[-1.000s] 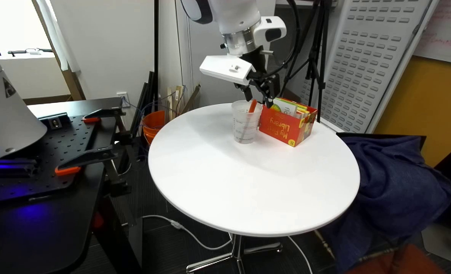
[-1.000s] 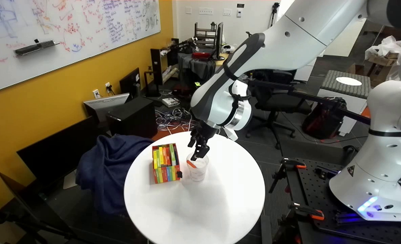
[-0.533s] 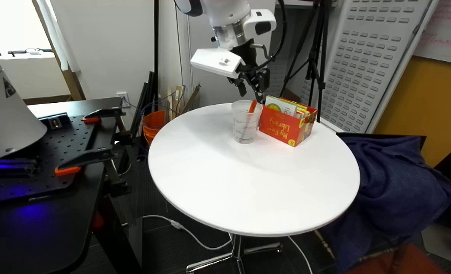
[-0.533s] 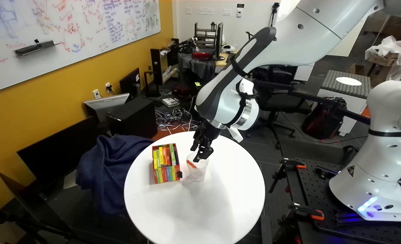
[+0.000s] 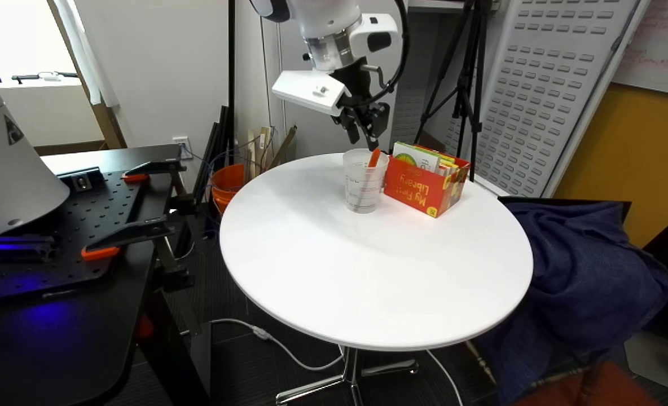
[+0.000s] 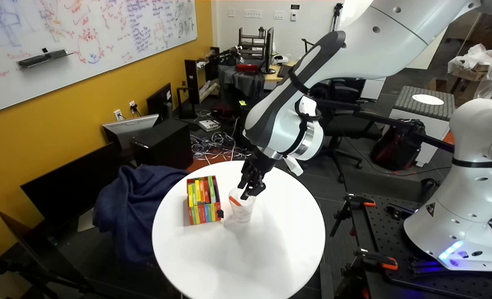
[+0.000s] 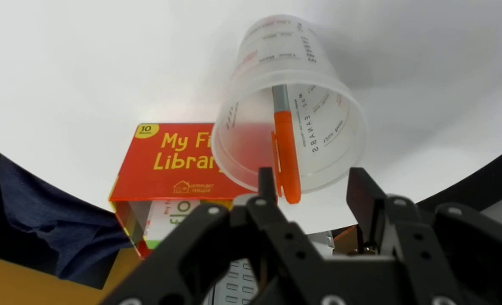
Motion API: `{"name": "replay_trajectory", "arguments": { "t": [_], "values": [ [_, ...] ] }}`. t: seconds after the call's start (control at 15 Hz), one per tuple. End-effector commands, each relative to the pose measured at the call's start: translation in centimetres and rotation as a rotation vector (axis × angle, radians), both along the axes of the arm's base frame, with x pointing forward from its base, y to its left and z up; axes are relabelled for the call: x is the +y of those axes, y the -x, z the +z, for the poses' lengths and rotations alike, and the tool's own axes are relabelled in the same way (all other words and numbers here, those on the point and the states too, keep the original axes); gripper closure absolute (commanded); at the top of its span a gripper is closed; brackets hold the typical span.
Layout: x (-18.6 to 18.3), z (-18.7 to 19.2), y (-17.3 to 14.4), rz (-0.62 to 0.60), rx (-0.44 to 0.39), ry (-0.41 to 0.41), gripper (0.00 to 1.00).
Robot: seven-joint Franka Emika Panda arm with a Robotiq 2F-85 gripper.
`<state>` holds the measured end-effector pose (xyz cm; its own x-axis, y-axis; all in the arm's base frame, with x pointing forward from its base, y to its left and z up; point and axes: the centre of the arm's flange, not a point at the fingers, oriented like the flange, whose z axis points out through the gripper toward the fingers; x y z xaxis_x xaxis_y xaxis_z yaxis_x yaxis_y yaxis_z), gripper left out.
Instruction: Remove the marker from the cup and place it on the table
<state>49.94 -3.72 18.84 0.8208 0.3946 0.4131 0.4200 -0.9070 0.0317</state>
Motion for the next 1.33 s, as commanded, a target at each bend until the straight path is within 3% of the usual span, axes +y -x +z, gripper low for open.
{"name": "replay_trajectory", "arguments": {
  "t": [0.0,1.27],
  "values": [
    [0.3,0.2,0.2,0.012,-0.014,0.0,0.47],
    [-0.4,-3.0,-3.1,0.014,0.005,0.009,0.49]
  ]
}}
